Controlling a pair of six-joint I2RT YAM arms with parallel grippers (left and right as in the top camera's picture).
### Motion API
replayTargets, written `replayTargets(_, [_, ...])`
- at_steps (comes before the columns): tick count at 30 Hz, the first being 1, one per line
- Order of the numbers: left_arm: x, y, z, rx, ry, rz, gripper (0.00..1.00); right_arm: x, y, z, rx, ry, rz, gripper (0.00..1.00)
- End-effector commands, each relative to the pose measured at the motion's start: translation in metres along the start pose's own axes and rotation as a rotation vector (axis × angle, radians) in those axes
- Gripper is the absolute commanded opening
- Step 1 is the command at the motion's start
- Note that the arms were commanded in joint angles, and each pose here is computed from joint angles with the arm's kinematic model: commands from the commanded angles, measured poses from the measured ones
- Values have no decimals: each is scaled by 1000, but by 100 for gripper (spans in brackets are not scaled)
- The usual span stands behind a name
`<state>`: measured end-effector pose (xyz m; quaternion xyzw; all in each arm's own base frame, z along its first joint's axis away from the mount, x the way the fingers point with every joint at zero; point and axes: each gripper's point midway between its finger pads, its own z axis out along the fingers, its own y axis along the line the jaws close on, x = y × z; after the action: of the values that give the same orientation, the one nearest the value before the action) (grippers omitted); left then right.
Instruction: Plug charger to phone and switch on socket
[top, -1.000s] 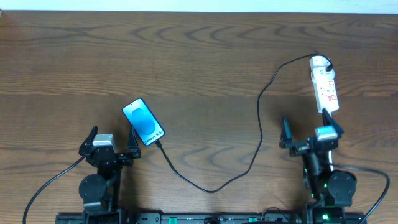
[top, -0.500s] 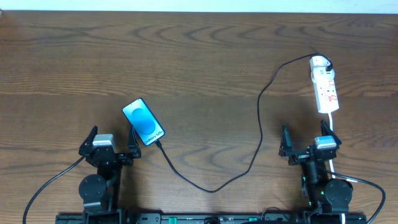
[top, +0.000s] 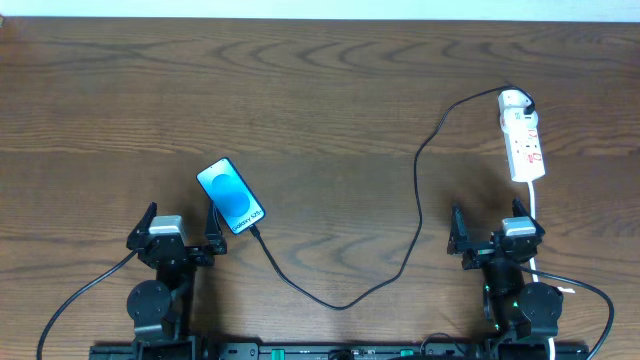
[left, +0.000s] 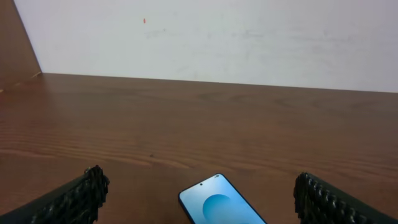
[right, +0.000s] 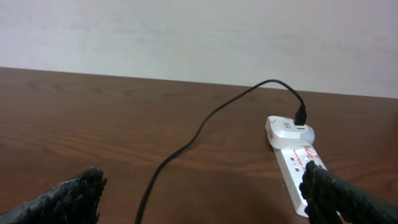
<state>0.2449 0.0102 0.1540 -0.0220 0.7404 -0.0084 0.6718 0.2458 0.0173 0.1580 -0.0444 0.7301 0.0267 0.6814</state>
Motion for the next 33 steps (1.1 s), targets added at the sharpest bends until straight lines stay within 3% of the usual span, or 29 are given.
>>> replayTargets(1, [15, -1, 0, 9, 47, -6, 98, 1, -2, 0, 14, 2, 17, 99])
replayTargets(33, [15, -1, 0, 8, 47, -6, 98, 3, -9, -1, 61, 7, 66, 99])
